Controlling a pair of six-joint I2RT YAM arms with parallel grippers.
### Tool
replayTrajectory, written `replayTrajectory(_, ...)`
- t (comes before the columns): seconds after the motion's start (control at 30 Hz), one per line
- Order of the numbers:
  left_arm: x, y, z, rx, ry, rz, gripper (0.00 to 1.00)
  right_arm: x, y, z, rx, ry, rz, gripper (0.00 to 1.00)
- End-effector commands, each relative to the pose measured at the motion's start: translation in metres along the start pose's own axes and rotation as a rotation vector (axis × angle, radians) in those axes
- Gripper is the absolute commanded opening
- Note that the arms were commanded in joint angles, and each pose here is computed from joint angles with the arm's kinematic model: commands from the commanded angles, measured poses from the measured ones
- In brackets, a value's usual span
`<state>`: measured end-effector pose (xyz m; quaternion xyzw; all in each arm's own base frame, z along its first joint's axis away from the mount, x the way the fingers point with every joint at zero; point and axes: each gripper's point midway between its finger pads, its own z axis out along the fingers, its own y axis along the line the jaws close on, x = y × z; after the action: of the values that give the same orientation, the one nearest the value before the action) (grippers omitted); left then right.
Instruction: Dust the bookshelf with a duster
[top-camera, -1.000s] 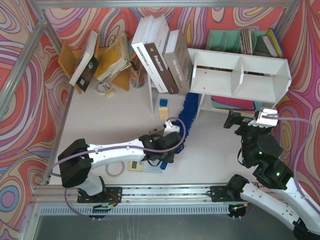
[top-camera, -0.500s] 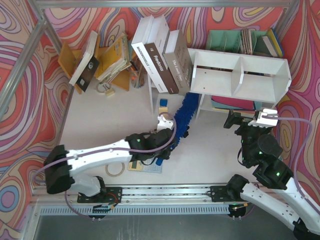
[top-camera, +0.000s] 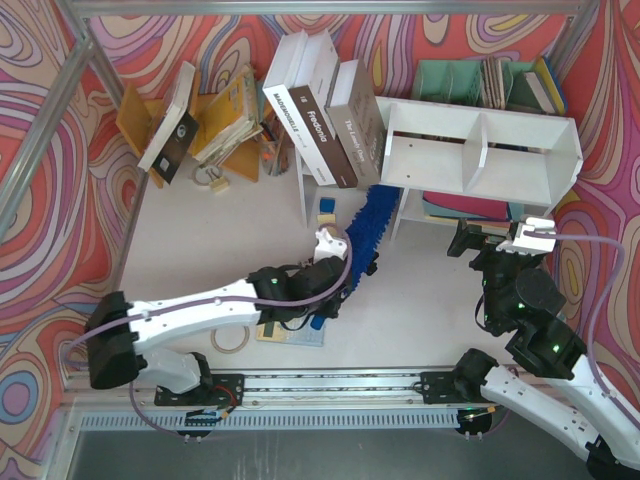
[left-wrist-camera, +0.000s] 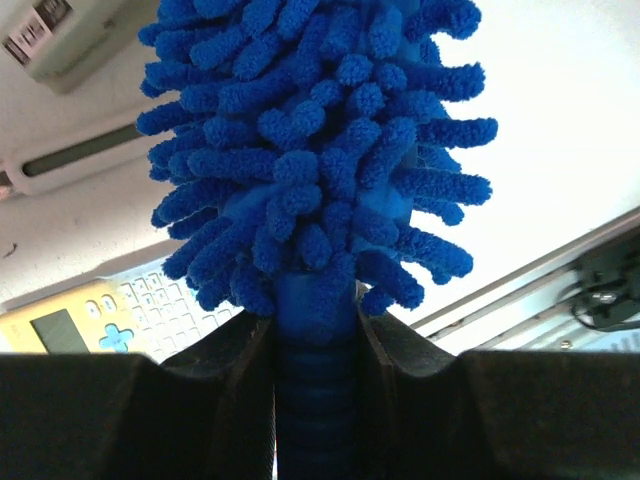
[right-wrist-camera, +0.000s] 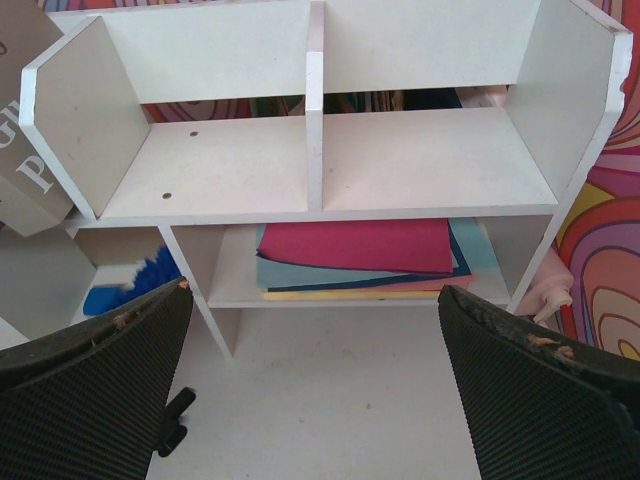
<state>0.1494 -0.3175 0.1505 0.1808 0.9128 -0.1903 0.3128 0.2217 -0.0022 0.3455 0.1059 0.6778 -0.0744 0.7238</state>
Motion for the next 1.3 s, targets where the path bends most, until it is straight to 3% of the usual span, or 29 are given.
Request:
replayTrajectory(0.0, 0.026, -0.006, 0.019, 0.001, 0.111, 0.019, 0.00, -0.001, -0.001, 0.001, 0.009, -0.006, 0.003, 0.99)
replayTrajectory(0.13, 0.045, -0.002, 0.034, -0.019, 0.166, 0.021, 0.00, 0.000, 0.000, 0.002, 0.009, -0.003, -0.002, 0.99)
replayTrajectory(0.23, 0.040, 0.002, 0.032, -0.037, 0.142, 0.027, 0.00, 0.000, 0.000, 0.001, 0.009, -0.004, -0.001, 0.99)
replayTrajectory(0.63, -0.038, 0.039, -0.037, -0.098, -0.202, 0.022, 0.00, -0.001, -0.001, 0.001, 0.009, -0.007, 0.002, 0.99)
replayTrajectory(0.87, -0.052, 0.066, -0.070, -0.090, -0.389, -0.123, 0.00, -0.001, 0.000, 0.001, 0.009, -0.005, 0.000, 0.99)
replayTrajectory(1.27, -0.030, 0.130, -0.087, -0.300, -0.400, -0.206, 0.00, 0.001, 0.002, 0.002, 0.007, 0.001, -0.006, 0.99)
